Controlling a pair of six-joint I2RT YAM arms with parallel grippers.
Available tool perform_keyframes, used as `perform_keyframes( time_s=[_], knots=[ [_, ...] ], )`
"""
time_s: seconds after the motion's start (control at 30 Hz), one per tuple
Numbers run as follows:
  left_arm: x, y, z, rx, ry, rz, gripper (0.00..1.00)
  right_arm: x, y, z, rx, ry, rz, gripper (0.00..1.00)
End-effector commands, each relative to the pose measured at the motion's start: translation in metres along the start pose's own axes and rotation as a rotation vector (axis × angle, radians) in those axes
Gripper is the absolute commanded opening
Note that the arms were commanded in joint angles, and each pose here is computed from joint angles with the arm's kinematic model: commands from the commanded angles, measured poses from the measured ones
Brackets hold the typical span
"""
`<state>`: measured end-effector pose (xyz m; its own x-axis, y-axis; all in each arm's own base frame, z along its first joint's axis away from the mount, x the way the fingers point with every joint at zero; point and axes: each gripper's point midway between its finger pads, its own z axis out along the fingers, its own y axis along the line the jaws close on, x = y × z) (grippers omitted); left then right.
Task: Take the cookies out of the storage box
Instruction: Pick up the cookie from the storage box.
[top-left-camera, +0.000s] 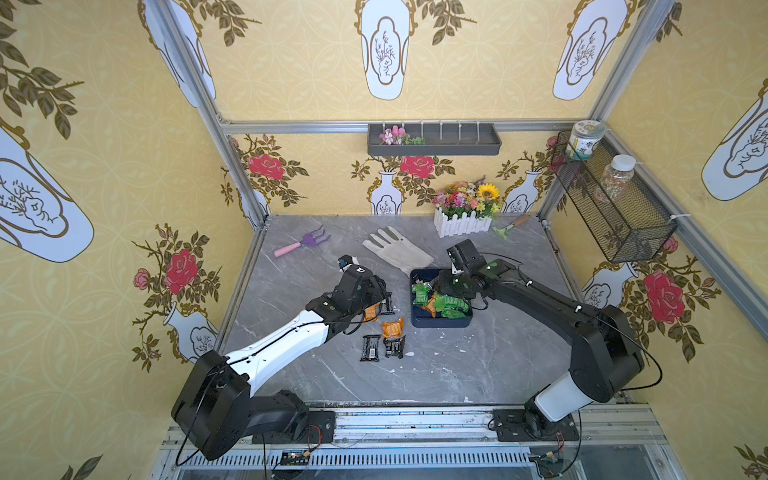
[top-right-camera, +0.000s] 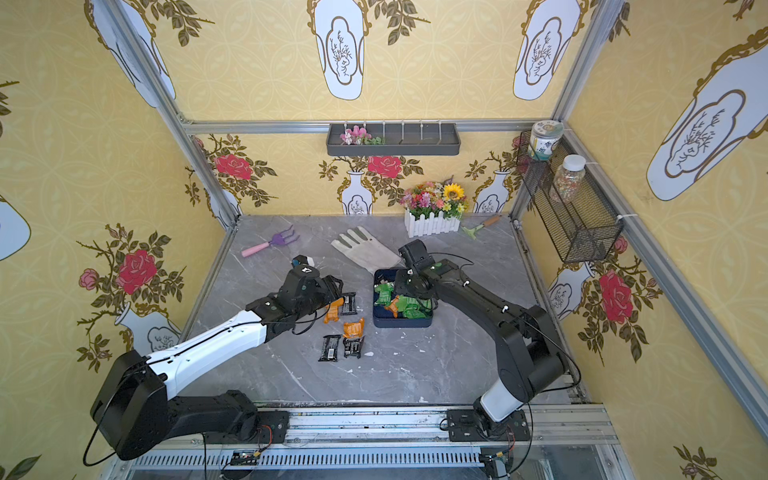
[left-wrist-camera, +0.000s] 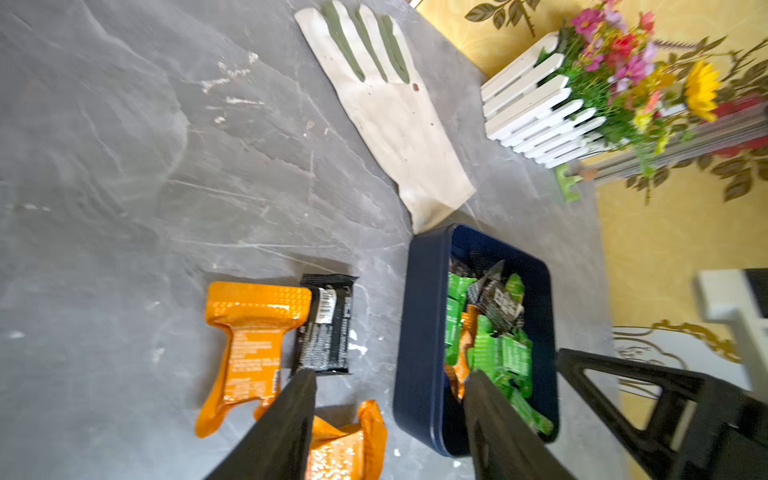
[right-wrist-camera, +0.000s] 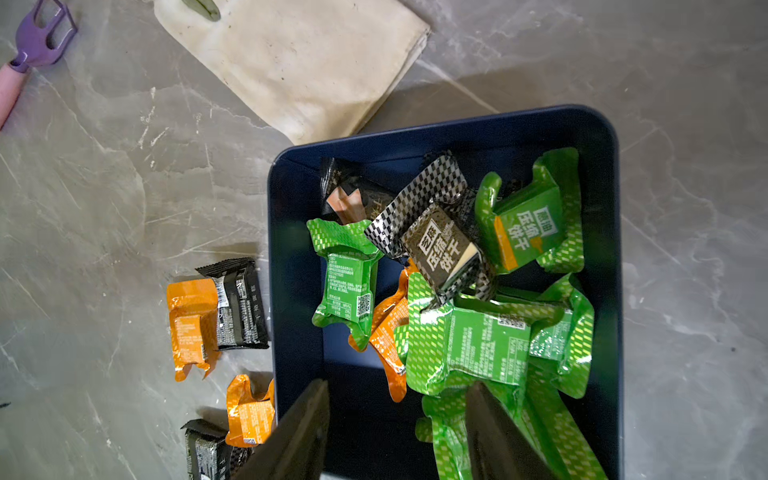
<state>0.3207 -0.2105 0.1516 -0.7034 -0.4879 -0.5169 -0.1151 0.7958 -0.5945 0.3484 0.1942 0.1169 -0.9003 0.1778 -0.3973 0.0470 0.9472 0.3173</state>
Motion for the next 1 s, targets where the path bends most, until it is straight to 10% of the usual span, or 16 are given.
perform_keyframes(
  time_s=[0.0, 0.5, 0.97],
  knots=[
    [0.007, -0.021, 0.003, 0.117, 0.046, -0.112, 0.61, -0.011, 0.001, 0.006, -0.023, -0.035, 0.096, 0.57],
    [0.017, -0.010, -0.004, 0.170, 0.033, -0.174, 0.60, -0.016, -0.008, 0.017, 0.163, 0.177, -0.520, 0.60],
    [0.013, -0.004, -0.008, 0.139, 0.017, -0.181, 0.57, -0.017, -0.017, 0.055, 0.286, 0.367, -0.680, 0.60]
  ],
)
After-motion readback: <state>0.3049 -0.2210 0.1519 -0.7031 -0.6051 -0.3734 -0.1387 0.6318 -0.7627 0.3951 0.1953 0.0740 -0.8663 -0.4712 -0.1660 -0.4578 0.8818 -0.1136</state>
